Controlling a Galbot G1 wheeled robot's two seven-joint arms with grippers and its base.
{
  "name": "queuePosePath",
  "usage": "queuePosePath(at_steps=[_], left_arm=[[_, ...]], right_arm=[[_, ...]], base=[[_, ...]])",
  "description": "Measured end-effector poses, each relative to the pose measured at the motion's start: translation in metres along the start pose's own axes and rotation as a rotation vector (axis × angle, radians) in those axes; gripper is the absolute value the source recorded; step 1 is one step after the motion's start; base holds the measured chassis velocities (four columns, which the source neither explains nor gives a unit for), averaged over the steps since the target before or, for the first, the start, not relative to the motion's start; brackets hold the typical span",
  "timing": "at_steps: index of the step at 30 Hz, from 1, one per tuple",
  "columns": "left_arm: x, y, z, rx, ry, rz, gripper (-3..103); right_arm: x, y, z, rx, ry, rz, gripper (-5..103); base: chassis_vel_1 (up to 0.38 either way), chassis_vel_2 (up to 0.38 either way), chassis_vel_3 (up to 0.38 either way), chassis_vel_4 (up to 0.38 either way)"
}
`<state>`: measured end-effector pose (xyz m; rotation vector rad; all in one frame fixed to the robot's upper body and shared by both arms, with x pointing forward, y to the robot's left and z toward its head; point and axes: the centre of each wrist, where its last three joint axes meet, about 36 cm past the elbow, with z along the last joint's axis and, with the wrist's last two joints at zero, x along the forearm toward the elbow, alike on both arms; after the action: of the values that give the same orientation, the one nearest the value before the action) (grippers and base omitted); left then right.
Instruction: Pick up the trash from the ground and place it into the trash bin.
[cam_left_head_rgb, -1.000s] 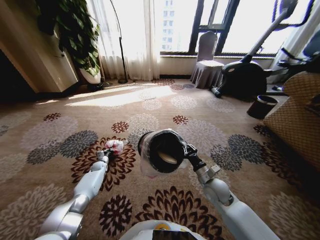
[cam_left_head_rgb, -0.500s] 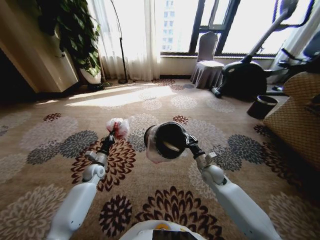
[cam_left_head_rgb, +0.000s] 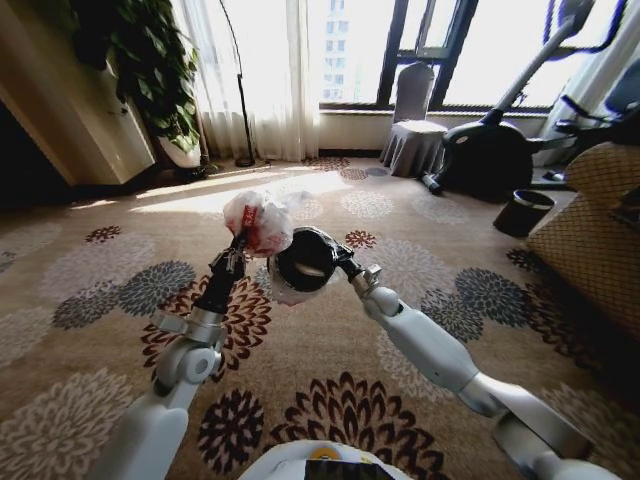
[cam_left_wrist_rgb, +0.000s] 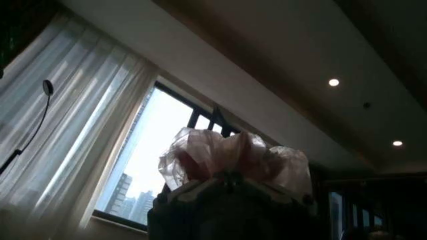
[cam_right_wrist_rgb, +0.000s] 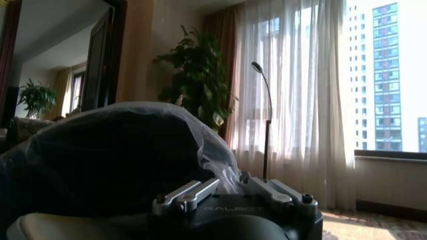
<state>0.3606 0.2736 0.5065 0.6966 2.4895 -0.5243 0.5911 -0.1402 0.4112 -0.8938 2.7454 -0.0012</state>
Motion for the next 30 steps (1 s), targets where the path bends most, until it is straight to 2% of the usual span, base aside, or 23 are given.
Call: queuePosePath(at_steps=[7,9,10,11,13,15,16,19,22,23,26,30], left_arm=[[0.007,0.001,0.025,0.025,0.079,0.011,0],[0.012,0.003,0.041,0.053,0.12,-0.008,0],[0.013,0.007,0.052,0.064,0.16,-0.044,0],[0.013,0.007,0.052,0.064,0.16,-0.044,0],[0.01,0.009,0.058,0.087,0.23,-0.14,0],[0.003,0.011,0.06,0.122,0.256,-0.209,0],[0.003,0.011,0.06,0.122,0.256,-0.209,0],[-0.005,0.012,0.058,0.183,0.279,-0.264,0],[-0.008,0.012,0.056,0.213,0.296,-0.285,0],[-0.015,0.008,0.054,0.258,0.326,-0.314,0],[-0.021,0.0,0.051,0.308,0.366,-0.325,0],[-0.018,-0.016,0.05,0.321,0.397,-0.298,0]], right_arm=[[-0.01,0.005,-0.002,0.005,-0.009,-0.009,0],[-0.011,0.006,-0.003,0.003,-0.014,-0.011,0],[-0.011,0.007,-0.006,0.004,-0.021,-0.014,0],[-0.011,0.007,-0.006,0.004,-0.021,-0.014,0],[-0.01,0.006,-0.01,0.009,-0.03,-0.017,0],[-0.006,0.007,-0.012,0.008,-0.034,-0.023,0],[-0.006,0.007,-0.012,0.008,-0.034,-0.023,0],[0.0,0.014,-0.01,-0.001,-0.034,-0.032,0],[0.004,0.017,-0.008,0.0,-0.035,-0.034,0],[0.01,0.021,-0.004,0.008,-0.038,-0.04,0],[0.016,0.027,-0.003,0.011,-0.043,-0.05,0],[0.017,0.028,-0.003,0.017,-0.048,-0.052,0]], base=[[0.0,0.0,0.0,0.0],[0.0,0.0,0.0,0.0],[0.0,0.0,0.0,0.0],[0.0,0.0,0.0,0.0],[0.0,0.0,0.0,0.0],[0.0,0.0,0.0,0.0],[0.0,0.0,0.0,0.0],[0.0,0.0,0.0,0.0],[0.0,0.0,0.0,0.0],[0.0,0.0,0.0,0.0],[0.0,0.0,0.0,0.0],[0.0,0.0,0.0,0.0]])
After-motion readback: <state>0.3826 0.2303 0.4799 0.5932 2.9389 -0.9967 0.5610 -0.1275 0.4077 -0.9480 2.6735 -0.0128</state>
